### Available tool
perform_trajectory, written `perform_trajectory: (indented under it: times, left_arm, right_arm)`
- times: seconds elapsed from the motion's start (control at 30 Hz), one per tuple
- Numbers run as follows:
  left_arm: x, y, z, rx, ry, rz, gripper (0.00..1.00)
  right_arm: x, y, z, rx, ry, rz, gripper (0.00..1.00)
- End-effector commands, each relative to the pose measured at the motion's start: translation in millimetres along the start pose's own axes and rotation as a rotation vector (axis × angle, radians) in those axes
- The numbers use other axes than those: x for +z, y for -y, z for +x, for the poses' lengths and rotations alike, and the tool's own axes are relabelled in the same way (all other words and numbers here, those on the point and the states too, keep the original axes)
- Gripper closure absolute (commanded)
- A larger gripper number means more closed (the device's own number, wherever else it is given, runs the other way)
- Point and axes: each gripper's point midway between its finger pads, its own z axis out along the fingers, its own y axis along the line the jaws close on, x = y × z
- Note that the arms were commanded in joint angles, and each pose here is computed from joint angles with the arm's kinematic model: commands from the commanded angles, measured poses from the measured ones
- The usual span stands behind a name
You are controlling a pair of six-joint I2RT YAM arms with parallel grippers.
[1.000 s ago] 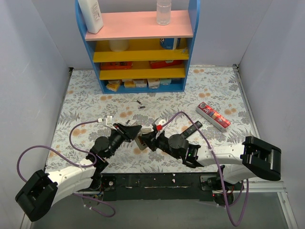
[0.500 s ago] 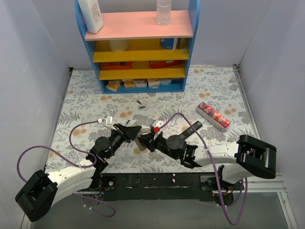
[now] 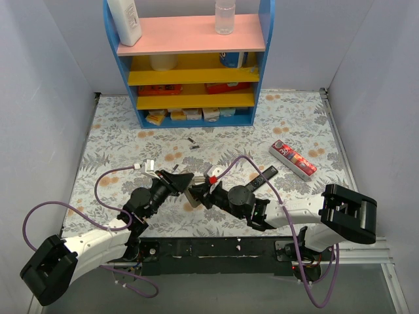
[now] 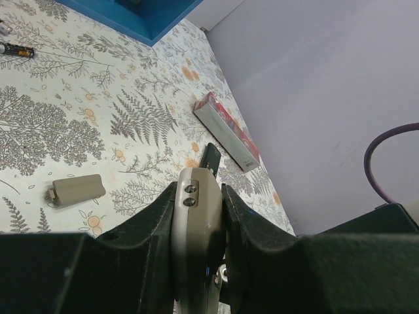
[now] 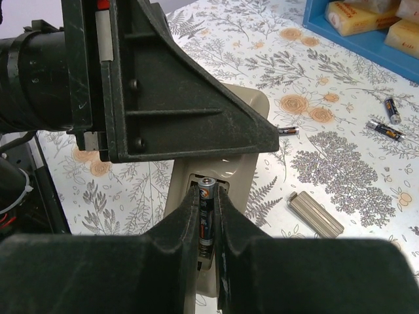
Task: Load the batteries into the remote control
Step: Load the battery into the remote control.
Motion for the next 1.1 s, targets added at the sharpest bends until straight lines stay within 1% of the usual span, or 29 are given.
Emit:
perform_trajectory:
  times: [0.0,0.1,0.33,0.57,1.07]
  left_arm:
    - [2,12,-10,0.007,0.031,0.027,1.0]
    - [5,16,-14,0.015,0.038,0.033,1.0]
    - [7,9,-7,0.025,0.01,0.009,1.0]
    - [9,5,2,0.026,-0.025,0.0,1.0]
    - [9,3,5,0.033,-0.039,-0.004,1.0]
  right_arm:
    - [1,5,6,-0.019,0.001,0.019,0.97]
    - [1,5,12,-0.022,-0.017,0.02,0.95]
    - [1,7,14,-0.007,-0.021,0.035,0.87]
    - [-1,20,22,0.038,-0.031,0.118,0.83]
    - [-1,26,25,0.047,-0.038,0.154,0.73]
